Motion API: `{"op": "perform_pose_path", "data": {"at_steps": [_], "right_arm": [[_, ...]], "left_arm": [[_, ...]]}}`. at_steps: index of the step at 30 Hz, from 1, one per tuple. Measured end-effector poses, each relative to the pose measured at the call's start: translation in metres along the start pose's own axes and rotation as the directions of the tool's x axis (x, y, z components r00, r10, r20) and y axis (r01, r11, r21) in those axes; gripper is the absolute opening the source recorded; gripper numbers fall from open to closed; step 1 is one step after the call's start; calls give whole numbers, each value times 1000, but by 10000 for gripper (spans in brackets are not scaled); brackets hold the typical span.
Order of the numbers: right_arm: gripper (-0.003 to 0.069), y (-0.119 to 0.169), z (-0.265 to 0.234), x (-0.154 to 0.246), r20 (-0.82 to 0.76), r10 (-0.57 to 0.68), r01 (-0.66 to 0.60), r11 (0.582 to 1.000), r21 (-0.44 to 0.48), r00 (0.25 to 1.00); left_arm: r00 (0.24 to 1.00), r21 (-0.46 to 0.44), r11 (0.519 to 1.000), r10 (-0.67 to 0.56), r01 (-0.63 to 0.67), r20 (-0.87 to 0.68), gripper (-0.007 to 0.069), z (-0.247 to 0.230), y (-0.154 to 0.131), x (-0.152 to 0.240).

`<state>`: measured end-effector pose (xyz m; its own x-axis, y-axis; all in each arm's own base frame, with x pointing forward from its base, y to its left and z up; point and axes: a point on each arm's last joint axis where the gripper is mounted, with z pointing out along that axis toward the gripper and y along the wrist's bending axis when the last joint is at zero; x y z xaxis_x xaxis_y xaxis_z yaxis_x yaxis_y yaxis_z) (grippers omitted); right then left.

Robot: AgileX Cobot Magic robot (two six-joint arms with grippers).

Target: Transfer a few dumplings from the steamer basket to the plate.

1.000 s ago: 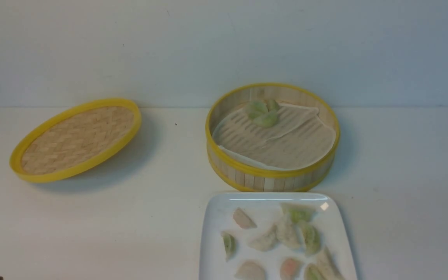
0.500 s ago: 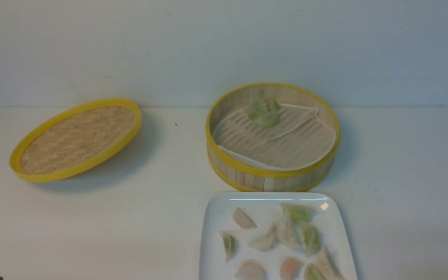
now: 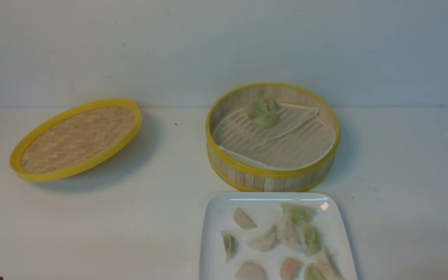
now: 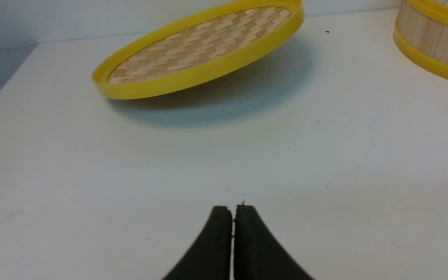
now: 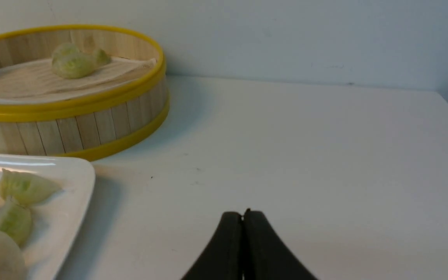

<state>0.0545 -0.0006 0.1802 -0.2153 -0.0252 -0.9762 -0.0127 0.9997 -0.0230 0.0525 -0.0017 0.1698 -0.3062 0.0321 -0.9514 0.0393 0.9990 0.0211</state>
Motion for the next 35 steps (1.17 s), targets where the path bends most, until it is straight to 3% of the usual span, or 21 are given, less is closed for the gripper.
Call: {"op": "perform_pose_path", "data": {"at_steps": [35], "right_arm": [[-14,0,0,0,0,20,-20,1000,1,1000]], "left_arm": [[1000,0,1000,0,0,0,-6,0,0,0]]}}
